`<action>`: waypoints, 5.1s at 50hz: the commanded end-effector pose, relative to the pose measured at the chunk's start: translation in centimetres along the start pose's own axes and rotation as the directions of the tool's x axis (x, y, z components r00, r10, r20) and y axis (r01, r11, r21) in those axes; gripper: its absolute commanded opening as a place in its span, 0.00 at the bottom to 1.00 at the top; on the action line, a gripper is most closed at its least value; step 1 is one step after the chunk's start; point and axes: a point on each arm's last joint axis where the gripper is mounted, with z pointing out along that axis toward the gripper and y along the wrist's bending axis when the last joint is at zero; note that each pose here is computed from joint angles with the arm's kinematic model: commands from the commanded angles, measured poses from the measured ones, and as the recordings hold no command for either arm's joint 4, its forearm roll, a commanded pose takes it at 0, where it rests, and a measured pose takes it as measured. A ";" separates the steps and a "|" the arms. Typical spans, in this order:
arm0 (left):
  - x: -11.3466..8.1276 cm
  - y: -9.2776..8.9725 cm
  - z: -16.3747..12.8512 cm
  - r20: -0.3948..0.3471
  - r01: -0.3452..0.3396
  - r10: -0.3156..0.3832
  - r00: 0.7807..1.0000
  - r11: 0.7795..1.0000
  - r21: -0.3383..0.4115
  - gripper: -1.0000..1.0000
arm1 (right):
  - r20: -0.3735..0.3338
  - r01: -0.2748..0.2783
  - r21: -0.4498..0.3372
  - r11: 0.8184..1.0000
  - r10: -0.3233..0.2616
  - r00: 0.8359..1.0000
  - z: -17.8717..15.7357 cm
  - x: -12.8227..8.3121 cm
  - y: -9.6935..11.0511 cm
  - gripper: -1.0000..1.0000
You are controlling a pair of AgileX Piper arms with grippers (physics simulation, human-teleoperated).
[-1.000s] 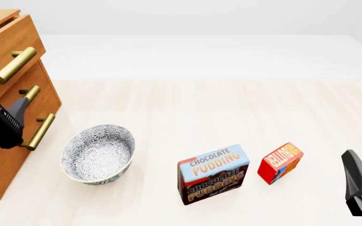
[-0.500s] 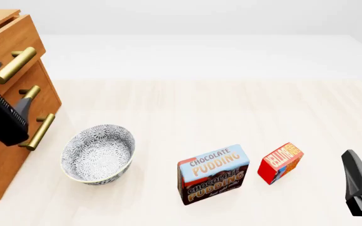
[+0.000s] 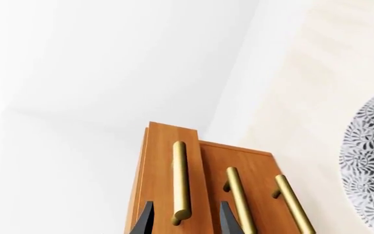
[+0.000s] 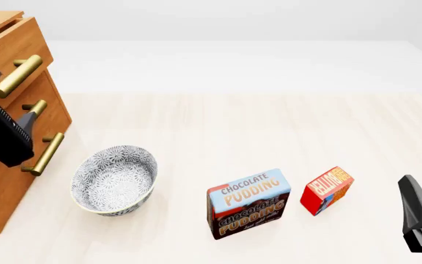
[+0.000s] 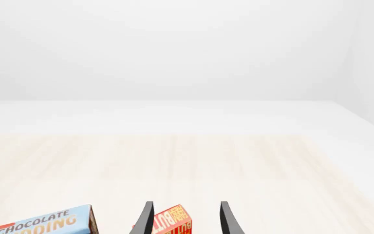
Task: Put the butter at the back in the top drawer of the cabinet and close it.
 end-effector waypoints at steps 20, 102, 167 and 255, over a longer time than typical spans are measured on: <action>0.5 -0.1 0.5 -0.030 0.008 -0.007 1.000 1.000 0.010 1.00 | 0.000 0.000 0.000 1.000 0.000 1.000 0.0 0.0 0.0 1.00; 1.8 0.1 2.5 -0.087 0.025 -0.025 0.996 1.000 0.004 1.00 | 0.000 0.000 0.000 1.000 0.000 1.000 0.0 0.0 0.0 1.00; 2.1 -0.4 3.2 -0.098 0.050 -0.047 0.994 0.999 0.021 0.00 | 0.000 0.000 0.000 1.000 0.000 1.000 0.0 0.0 0.0 1.00; -0.9 -6.1 2.4 0.038 0.115 -0.126 0.991 0.970 0.215 0.00 | 0.000 0.000 0.000 1.000 0.000 1.000 0.0 0.0 0.0 1.00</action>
